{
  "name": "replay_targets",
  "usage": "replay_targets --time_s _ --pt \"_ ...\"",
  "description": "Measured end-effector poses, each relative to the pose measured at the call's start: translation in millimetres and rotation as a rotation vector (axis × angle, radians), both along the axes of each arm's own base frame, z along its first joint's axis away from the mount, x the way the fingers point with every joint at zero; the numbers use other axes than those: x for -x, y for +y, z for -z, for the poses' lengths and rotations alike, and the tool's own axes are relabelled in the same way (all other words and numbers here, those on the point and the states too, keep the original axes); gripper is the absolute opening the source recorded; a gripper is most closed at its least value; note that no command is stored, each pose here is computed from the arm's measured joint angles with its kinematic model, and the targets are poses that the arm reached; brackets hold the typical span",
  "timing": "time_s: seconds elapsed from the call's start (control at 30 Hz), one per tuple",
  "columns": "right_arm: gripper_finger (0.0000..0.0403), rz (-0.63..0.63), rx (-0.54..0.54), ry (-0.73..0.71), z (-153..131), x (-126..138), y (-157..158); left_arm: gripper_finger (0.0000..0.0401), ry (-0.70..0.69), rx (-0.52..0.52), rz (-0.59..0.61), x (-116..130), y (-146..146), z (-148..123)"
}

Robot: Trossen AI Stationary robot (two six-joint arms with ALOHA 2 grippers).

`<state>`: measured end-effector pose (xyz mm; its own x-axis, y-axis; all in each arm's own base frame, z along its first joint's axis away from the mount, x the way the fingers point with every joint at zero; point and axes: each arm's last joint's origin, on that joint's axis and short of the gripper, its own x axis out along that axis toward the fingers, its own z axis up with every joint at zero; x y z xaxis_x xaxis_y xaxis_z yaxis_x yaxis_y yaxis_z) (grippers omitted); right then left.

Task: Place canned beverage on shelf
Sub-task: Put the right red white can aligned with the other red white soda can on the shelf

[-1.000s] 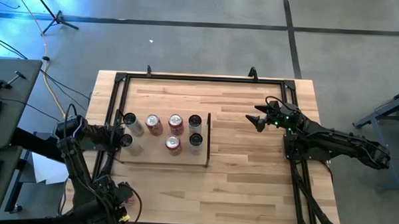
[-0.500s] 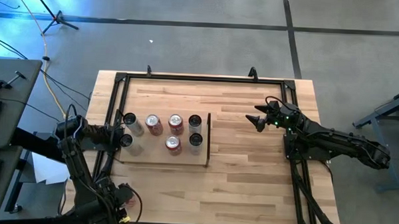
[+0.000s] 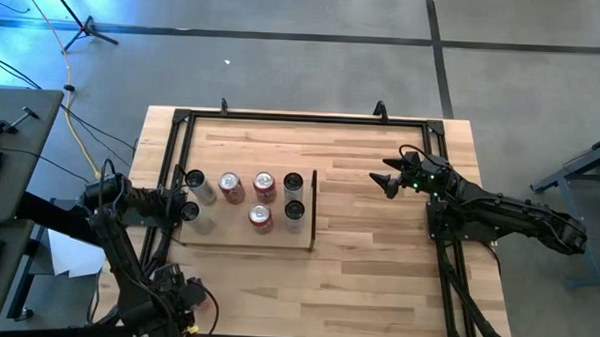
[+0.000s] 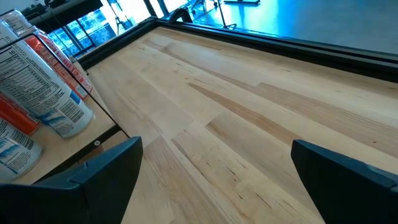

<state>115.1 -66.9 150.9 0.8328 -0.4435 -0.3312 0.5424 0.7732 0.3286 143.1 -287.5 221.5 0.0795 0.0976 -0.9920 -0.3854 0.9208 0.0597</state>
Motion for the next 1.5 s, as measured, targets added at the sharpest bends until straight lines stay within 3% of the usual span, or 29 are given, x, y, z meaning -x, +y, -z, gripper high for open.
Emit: replay_targets --time_s 0.47,0.97,1.27,1.5 --pt "0.0399 0.000 0.000 0.000 0.0 0.0 0.0 0.0262 -0.020 -0.030 0.014 -19.0 11.5 0.2" --pt "0.0399 0.000 0.000 0.001 0.1 0.0 0.0 0.0261 0.102 -0.133 0.104 -66.5 59.9 -1.0" --pt "0.0399 0.000 0.000 0.000 0.0 0.0 0.0 0.0261 0.131 -0.128 0.123 -93.9 88.0 -0.8" --pt "0.0399 0.000 0.000 0.000 0.0 0.0 0.0 0.0263 0.082 -0.098 0.081 -104.0 94.1 -1.7"
